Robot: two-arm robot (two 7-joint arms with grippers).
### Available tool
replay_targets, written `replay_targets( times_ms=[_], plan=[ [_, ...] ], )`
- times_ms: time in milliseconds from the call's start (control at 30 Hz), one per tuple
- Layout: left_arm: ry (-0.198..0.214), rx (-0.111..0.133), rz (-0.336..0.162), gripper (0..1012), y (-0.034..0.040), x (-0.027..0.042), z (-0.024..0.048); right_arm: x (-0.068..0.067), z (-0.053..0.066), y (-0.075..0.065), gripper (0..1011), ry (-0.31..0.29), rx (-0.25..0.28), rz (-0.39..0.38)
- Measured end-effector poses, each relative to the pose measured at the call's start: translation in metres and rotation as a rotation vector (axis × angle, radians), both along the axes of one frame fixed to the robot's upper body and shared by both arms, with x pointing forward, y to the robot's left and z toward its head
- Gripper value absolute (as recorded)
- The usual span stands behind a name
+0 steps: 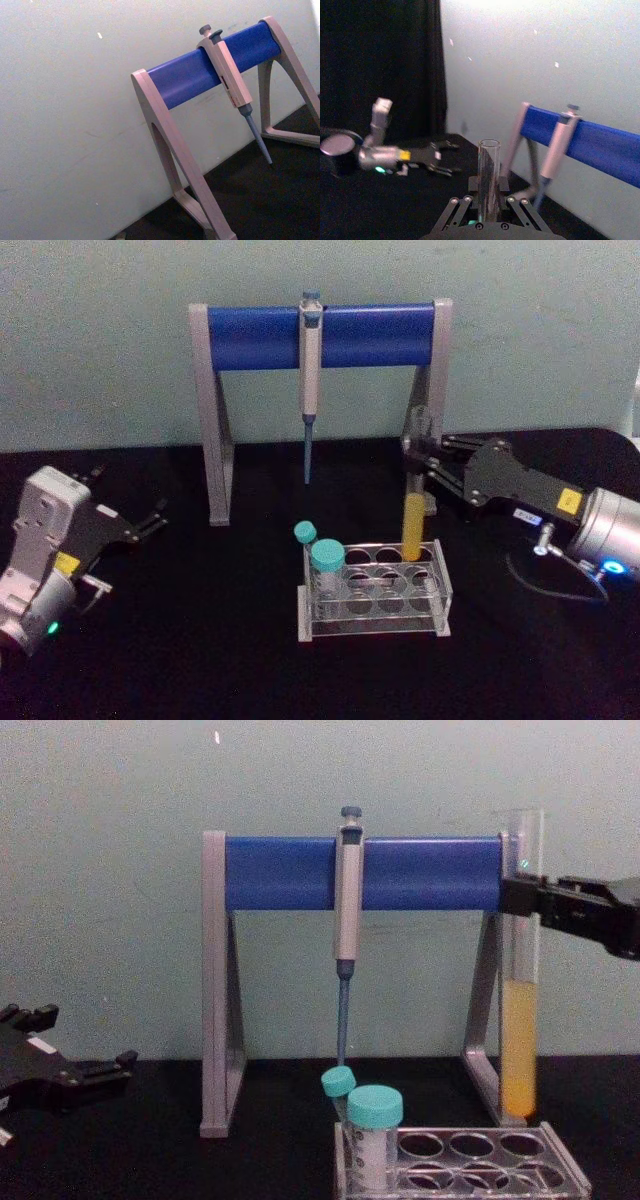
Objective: Pick up the test tube from the test tube rack, shake it, then place it back into the test tube rack.
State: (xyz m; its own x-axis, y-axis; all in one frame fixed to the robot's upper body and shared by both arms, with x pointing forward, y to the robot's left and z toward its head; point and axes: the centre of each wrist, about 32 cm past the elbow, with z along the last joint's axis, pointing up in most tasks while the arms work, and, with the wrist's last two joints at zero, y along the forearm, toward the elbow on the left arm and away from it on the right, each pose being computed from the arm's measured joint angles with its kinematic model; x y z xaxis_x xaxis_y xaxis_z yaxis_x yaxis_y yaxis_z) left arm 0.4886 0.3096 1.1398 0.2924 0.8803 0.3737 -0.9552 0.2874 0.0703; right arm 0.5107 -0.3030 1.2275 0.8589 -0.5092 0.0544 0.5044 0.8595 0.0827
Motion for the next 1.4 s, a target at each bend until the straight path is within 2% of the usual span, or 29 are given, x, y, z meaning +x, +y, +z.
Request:
replay_targets(
  times_ms=[33, 67, 100, 133, 267, 467, 600, 800, 900, 1000, 1167, 1400],
  plan=[
    [0.000, 0.000, 0.000, 1001, 0.0000, 0.0000, 0.0000, 0.000, 0.000, 0.000, 229, 0.000, 0.000, 0.000],
    [0.000, 0.000, 0.000, 1001, 0.0000, 0.0000, 0.0000, -0.001, 0.001, -0.001, 229, -0.005, -0.014, -0.012],
    [0.000, 0.000, 0.000, 1002, 0.0000, 0.0000, 0.0000, -0.004, 0.004, -0.003, 229, -0.025, -0.049, -0.045],
    [0.000, 0.000, 0.000, 1001, 0.0000, 0.0000, 0.0000, -0.004, 0.004, -0.003, 229, -0.025, -0.049, -0.045],
    [0.000, 0.000, 0.000, 1001, 0.0000, 0.0000, 0.0000, -0.006, 0.006, -0.002, 229, -0.081, -0.095, -0.116],
    [0.000, 0.000, 0.000, 1001, 0.0000, 0.0000, 0.0000, -0.007, 0.004, 0.005, 229, -0.130, -0.099, -0.185],
    [0.000, 0.000, 0.000, 1001, 0.0000, 0.0000, 0.0000, -0.003, -0.004, 0.012, 229, -0.141, -0.063, -0.219],
    [0.000, 0.000, 0.000, 1001, 0.0000, 0.0000, 0.0000, 0.002, -0.011, 0.017, 229, -0.125, -0.001, -0.191],
    [0.000, 0.000, 0.000, 1001, 0.0000, 0.0000, 0.0000, 0.006, -0.015, 0.019, 229, -0.104, 0.062, -0.150],
    [0.000, 0.000, 0.000, 1001, 0.0000, 0.0000, 0.0000, 0.008, -0.018, 0.020, 229, -0.086, 0.098, -0.115],
    [0.000, 0.000, 0.000, 1001, 0.0000, 0.0000, 0.0000, 0.010, -0.019, 0.020, 229, -0.062, 0.115, -0.065],
    [0.000, 0.000, 0.000, 1001, 0.0000, 0.0000, 0.0000, 0.010, -0.020, 0.014, 229, -0.040, 0.089, -0.039]
  ],
)
